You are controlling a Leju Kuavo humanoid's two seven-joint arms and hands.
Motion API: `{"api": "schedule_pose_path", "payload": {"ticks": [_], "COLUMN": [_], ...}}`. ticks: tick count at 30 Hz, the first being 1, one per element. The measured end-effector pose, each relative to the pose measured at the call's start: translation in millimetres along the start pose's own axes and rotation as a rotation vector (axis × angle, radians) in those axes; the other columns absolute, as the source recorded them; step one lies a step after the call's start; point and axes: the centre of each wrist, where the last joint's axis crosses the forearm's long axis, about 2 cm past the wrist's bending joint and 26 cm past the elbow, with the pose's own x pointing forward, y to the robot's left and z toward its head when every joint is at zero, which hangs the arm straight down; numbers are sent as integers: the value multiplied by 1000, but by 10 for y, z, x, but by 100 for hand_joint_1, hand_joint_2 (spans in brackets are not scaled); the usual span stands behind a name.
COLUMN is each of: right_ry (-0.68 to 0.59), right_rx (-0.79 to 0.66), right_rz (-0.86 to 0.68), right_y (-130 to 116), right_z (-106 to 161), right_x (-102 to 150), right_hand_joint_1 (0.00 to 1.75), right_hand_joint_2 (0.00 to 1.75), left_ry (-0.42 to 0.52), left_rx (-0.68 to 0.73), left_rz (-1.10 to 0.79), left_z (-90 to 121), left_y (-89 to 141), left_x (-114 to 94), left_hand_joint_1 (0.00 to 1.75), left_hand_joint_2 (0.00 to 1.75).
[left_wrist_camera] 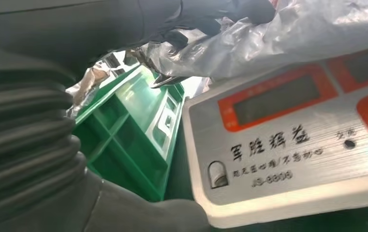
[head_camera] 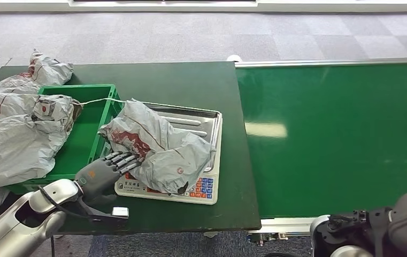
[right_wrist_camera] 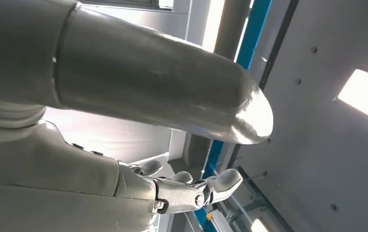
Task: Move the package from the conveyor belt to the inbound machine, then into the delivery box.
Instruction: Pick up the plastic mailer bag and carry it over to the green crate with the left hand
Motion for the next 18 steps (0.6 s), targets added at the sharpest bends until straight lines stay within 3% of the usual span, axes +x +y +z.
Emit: {"api": "schedule_pose_path", "payload": {"ticks": [18], "right_ry": [123], "right_rx": [97], "right_rz": [29], "right_y": [-35], "right_z": [344], "right_x": [-79], "right_hand_joint_1": [0], "right_hand_joint_2": [0], "left_ry": [11], "left_rx": [42], "left_rz": [3], "left_z": [-160], "left_y": [-228], "left_x": [125], "left_hand_joint_1": [0], "left_hand_joint_2": [175]}}
